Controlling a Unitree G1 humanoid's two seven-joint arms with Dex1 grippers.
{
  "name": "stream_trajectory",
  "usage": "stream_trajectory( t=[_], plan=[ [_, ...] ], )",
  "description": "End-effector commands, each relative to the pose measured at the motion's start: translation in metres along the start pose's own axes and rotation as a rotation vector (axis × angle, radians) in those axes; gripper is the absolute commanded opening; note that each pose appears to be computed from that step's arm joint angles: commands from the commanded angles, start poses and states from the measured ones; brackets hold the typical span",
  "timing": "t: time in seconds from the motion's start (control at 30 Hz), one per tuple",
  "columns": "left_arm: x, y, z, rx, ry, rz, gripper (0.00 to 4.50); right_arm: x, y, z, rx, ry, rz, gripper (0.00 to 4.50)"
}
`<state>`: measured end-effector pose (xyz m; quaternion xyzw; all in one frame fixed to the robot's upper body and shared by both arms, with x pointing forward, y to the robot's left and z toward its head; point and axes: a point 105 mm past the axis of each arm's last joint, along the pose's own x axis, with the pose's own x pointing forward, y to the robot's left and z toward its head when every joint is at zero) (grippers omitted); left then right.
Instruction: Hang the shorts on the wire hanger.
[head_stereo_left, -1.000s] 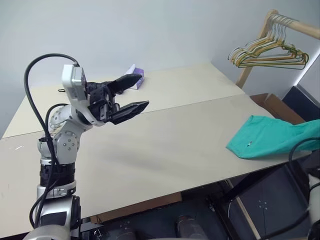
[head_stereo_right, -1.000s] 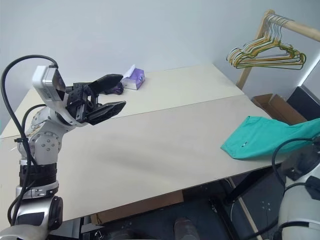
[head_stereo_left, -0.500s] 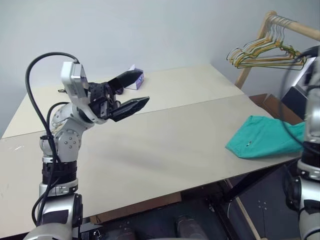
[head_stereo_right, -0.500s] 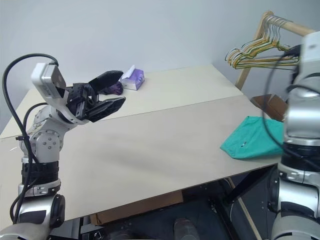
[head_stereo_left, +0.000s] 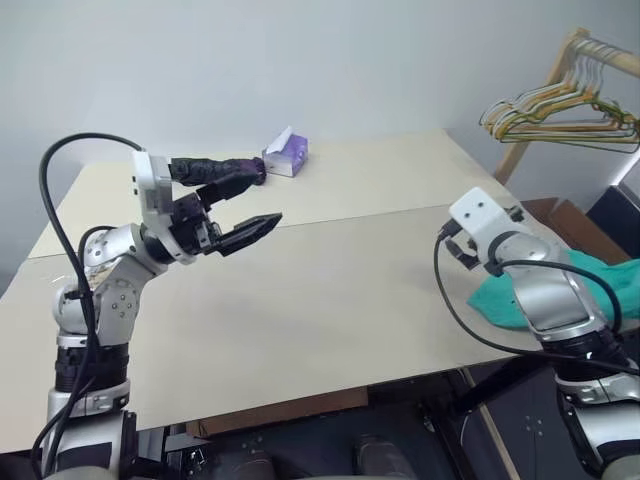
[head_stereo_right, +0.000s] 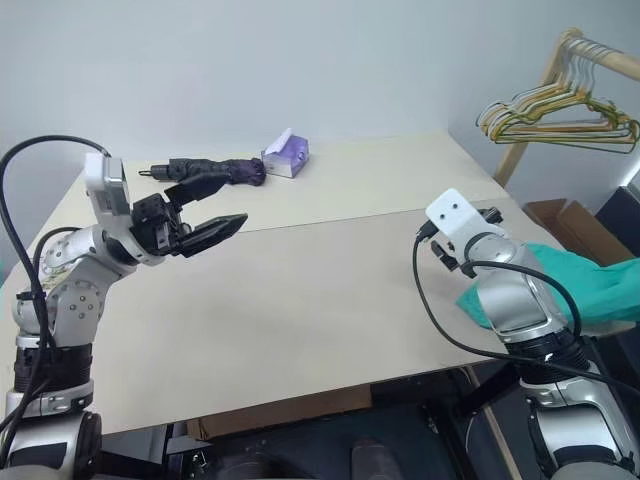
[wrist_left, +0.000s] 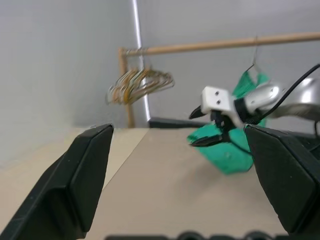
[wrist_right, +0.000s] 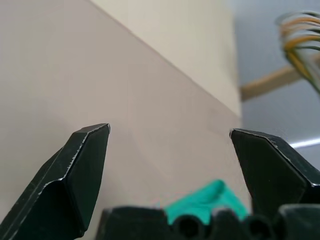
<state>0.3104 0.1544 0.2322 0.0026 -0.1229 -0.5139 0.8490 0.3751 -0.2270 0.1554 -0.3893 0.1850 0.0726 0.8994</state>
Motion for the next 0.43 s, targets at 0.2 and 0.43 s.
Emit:
stream_trajectory(
  t=[0.2, 0.43],
  plan=[
    [-0.015, 0.009, -0.021, 0.070, 0.155, 0.125, 4.50, 0.001, 0.019, 0.001, -0.164, -0.033, 0.123, 4.49],
    [-0.018, 0.009, -0.026, 0.062, 0.192, 0.135, 4.50, 0.002, 0.033, 0.005, -0.181, -0.055, 0.167, 4.49]
  ],
)
